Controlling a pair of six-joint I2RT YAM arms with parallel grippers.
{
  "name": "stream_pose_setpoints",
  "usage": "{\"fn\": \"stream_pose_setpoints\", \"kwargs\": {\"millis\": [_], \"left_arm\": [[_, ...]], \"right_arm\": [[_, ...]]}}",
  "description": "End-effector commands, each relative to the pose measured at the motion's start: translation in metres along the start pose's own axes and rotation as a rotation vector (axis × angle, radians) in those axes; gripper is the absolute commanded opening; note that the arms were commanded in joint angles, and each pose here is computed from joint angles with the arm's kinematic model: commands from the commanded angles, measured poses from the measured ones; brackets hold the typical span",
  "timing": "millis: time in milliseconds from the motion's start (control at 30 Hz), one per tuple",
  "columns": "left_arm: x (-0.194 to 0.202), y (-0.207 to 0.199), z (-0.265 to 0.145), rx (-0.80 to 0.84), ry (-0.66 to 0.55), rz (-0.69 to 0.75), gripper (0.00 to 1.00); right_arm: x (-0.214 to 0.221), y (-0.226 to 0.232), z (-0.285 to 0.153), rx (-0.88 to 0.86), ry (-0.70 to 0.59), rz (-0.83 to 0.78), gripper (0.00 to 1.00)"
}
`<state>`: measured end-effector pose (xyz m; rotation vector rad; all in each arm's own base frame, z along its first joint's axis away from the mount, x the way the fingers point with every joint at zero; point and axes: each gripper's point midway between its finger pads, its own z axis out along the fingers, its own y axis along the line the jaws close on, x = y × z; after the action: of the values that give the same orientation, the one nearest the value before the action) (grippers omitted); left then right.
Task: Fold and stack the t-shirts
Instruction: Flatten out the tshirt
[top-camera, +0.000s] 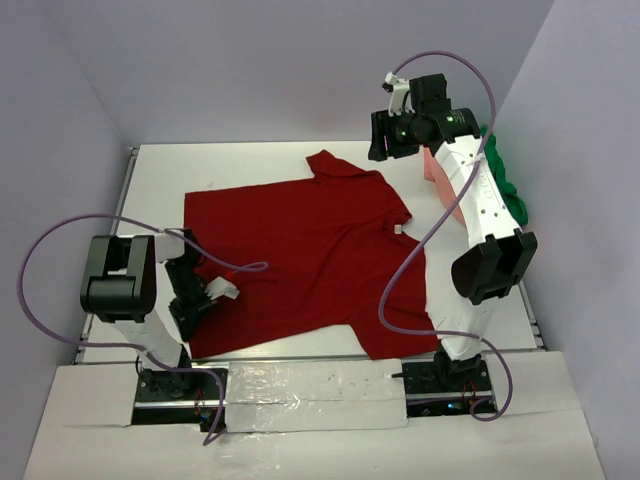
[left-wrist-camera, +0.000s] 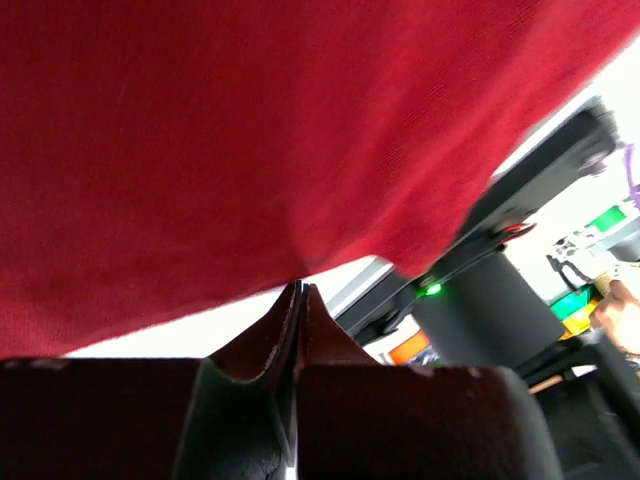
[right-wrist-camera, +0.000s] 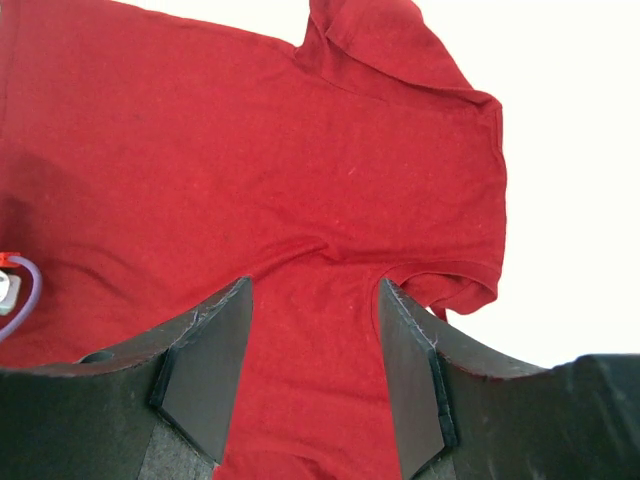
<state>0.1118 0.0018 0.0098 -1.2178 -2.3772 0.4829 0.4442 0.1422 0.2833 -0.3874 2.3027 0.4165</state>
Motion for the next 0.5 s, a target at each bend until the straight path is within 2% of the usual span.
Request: {"fn": "stream_pose_setpoints", "kwargs": {"millis": [0, 167, 200, 367, 400, 467], "left_arm": [[0.021, 0.018, -0.004, -0.087, 0.058, 0.015, 0.03], [0.026, 0.023, -0.005, -0.098, 0.030, -0.003, 0.07], [0.023, 0.020, -0.010, -0.081, 0.009, -0.005, 0.11], [-0.030, 0.033, -0.079, -0.109, -0.287, 0.038, 0.40], [-0.050, 0.034, -0.104, -0.124, -0.392, 0.067, 0.45], [-0.064, 0.033, -0.128, -0.120, -0.491, 0.077, 0.47]], "right_arm": [[-0.007, 0.002, -0.021, 0.011, -0.044, -0.016, 0.61], [-0.004, 0.002, -0.014, -0.003, -0.036, -0.010, 0.61], [-0.002, 0.002, -0.009, -0.007, -0.028, -0.011, 0.61], [0.021, 0.001, 0.031, -0.039, 0.020, -0.068, 0.61], [0.027, -0.002, 0.042, -0.031, 0.038, -0.087, 0.61], [0.033, -0.003, 0.059, -0.017, 0.044, -0.120, 0.61]]}}
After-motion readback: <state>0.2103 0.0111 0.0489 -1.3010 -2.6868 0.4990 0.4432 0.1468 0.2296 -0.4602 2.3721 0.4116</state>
